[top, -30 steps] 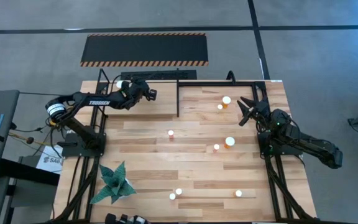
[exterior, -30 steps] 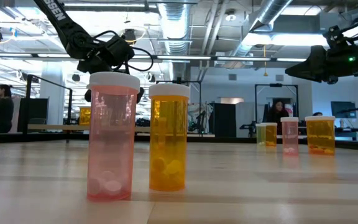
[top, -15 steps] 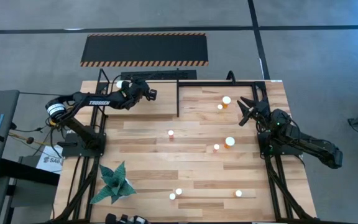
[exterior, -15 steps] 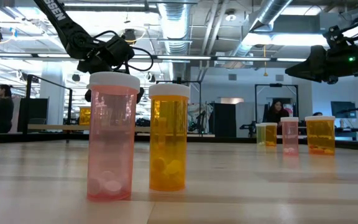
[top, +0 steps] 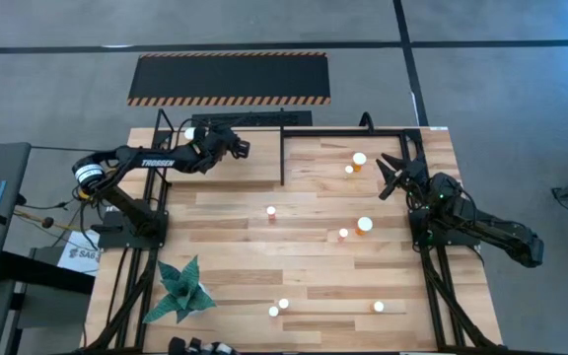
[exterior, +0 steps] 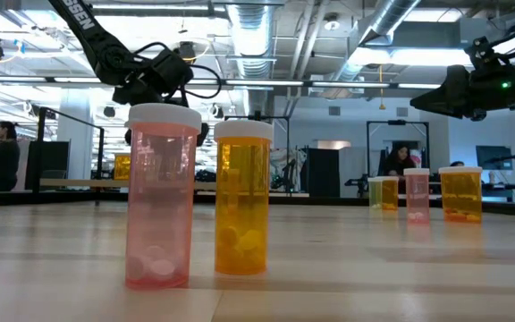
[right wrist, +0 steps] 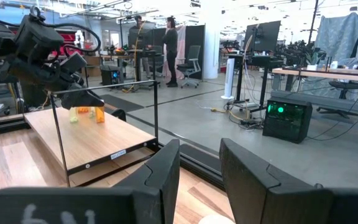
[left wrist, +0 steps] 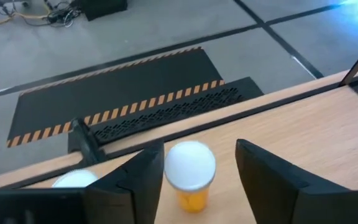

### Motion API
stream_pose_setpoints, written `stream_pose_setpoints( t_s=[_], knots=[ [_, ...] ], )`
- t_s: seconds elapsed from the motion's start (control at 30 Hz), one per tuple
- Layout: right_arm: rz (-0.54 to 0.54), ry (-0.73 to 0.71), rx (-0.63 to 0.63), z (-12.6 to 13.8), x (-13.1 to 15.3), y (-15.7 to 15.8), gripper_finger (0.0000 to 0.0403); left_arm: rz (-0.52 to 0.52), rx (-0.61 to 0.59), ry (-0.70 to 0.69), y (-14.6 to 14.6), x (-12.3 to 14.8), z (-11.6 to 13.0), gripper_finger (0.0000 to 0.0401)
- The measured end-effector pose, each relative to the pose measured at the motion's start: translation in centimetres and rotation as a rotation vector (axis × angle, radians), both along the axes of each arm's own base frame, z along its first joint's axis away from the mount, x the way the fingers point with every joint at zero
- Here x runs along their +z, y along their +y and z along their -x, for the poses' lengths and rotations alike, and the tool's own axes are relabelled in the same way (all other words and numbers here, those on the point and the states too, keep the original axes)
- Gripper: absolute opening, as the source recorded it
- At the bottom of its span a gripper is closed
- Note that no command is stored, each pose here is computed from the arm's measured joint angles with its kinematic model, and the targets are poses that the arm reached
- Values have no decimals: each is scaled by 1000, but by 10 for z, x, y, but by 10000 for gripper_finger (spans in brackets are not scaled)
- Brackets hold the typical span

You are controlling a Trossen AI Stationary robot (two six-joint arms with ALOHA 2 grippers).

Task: Pick and place medicine bottles onto shelf by color
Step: Put the top left pink pill bottle on the shelf

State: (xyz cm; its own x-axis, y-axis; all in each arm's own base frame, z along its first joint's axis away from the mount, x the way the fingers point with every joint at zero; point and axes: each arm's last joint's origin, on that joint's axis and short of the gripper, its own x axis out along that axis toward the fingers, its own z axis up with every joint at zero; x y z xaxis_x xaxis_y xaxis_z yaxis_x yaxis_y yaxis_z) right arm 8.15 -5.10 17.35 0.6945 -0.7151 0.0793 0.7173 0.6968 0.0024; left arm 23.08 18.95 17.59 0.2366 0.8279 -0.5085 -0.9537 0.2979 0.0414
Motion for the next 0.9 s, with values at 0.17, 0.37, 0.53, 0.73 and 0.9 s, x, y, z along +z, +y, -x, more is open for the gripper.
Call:
stream_pose_setpoints(
  t_s=[0.17, 0.37, 0.53, 0.73, 0.9],
  knots=[
    [0, 0, 0, 0, 0, 0, 137, -14, -6, -14, 1, 2, -1, 203],
    [0, 0, 0, 0, 0, 0, 139, -41, -6, -23, -1, 10, 1, 206],
    [0, 0, 0, 0, 0, 0, 137, -96, -26, -42, -5, 29, 5, 206],
    [0, 0, 0, 0, 0, 0, 139, -135, -206, -63, -23, 51, 2, 206],
    [0, 0, 0, 0, 0, 0, 137, -141, -390, -123, -46, 63, -8, 206]
  ],
)
